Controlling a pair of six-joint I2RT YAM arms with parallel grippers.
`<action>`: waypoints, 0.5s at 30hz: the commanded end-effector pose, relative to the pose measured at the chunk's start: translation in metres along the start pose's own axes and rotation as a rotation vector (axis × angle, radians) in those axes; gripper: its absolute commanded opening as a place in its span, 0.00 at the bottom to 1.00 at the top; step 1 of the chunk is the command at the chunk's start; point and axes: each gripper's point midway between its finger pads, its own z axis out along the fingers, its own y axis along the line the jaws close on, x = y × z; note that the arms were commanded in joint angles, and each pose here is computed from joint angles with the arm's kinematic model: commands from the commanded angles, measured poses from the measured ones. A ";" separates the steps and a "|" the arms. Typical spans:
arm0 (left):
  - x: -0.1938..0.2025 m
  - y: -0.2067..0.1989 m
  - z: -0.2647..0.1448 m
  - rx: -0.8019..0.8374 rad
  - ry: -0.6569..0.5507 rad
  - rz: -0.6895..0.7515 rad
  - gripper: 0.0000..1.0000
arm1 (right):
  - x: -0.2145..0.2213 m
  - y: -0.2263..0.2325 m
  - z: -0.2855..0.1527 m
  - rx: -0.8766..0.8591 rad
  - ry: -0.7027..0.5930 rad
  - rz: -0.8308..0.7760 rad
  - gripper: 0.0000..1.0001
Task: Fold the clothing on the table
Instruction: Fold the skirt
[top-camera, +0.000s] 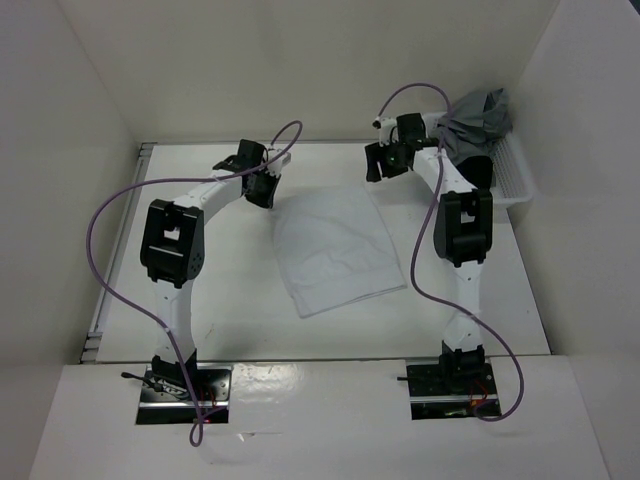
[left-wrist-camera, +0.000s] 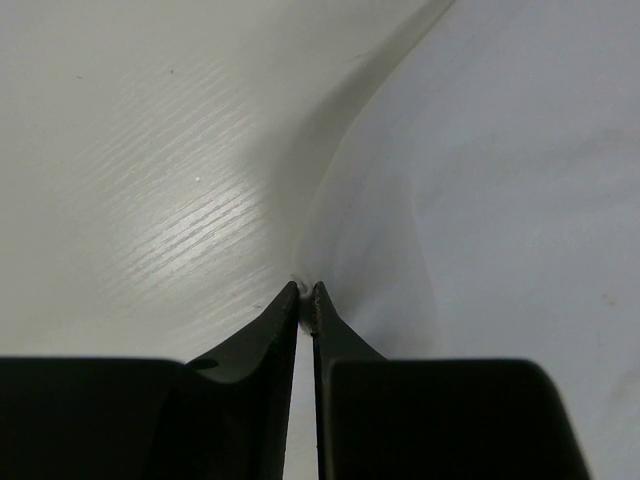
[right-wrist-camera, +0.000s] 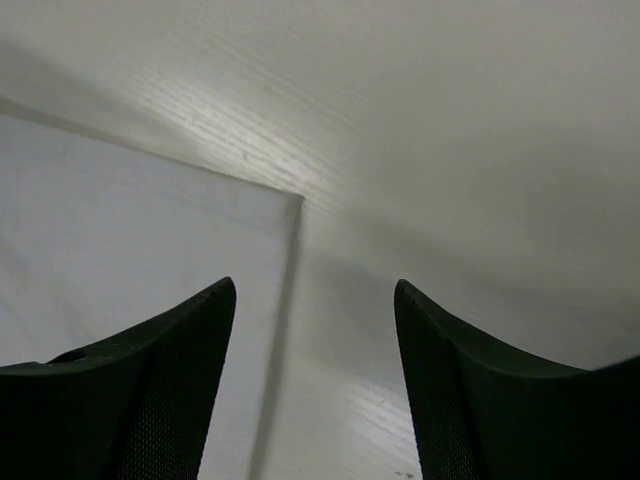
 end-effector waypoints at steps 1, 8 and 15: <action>-0.021 0.001 -0.018 -0.028 -0.064 0.042 0.16 | -0.034 -0.006 0.000 -0.001 -0.085 -0.019 0.69; -0.020 0.005 -0.010 -0.035 -0.053 0.050 0.16 | -0.027 -0.006 0.023 -0.037 -0.055 -0.007 0.67; -0.018 -0.002 -0.006 -0.017 -0.046 0.056 0.16 | -0.015 0.000 0.036 -0.069 -0.019 0.001 0.65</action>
